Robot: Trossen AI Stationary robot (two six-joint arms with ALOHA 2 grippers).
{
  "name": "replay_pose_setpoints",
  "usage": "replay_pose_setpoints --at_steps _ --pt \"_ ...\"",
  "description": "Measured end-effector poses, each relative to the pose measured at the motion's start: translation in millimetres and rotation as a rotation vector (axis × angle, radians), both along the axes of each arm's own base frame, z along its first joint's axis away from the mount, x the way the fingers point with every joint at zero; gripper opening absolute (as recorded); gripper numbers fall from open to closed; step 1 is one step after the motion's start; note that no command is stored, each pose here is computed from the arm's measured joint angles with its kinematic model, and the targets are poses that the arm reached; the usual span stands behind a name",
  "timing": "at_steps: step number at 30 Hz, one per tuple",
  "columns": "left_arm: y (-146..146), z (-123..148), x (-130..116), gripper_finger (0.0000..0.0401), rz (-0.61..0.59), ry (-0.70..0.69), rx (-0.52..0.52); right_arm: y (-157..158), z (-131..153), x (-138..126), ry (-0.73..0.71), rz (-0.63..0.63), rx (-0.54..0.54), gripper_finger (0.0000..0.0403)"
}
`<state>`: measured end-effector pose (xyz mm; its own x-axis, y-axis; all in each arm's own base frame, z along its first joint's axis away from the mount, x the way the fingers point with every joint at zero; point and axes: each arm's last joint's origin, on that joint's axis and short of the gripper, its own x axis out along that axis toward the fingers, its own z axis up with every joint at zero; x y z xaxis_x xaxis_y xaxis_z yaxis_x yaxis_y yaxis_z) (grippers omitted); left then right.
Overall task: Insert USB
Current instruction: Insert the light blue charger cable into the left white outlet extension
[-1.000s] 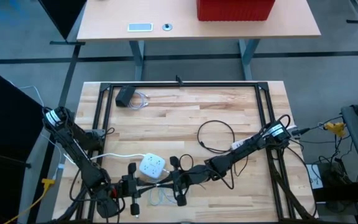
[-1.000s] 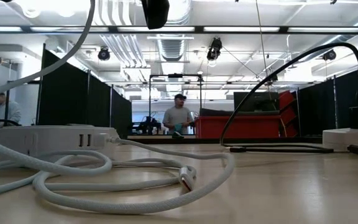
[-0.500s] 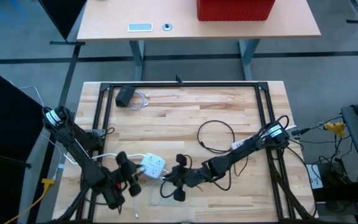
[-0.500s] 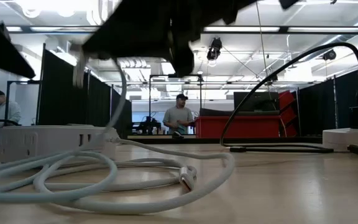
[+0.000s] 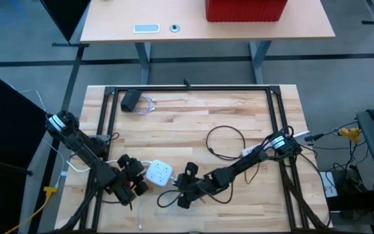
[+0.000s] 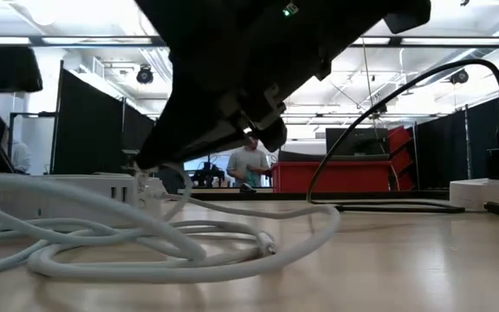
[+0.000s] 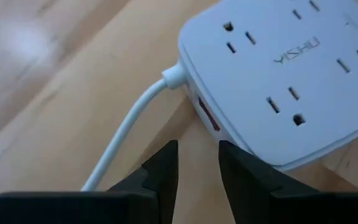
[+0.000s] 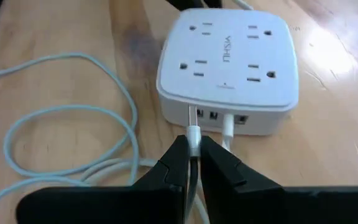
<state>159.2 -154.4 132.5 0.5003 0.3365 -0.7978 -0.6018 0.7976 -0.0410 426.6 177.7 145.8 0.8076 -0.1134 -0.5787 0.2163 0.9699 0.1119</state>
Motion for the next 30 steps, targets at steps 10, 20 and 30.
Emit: replay_pose_setpoints --at_steps 10,20,30 --pt "-6.4 -12.2 5.3 0.0104 -0.081 -0.113 -0.107 -1.7 -3.6 -2.9 0.058 -0.028 0.011 0.0013" --pt "-6.4 -12.5 4.6 0.0103 -0.113 -0.081 -0.096 -5.4 -11.4 -9.6 0.157 -0.041 -0.034 0.0013" --pt "-5.2 -11.7 5.6 0.0105 -0.14 -0.098 -0.036 -12.6 -10.7 -5.0 0.164 -0.022 0.016 0.0013"
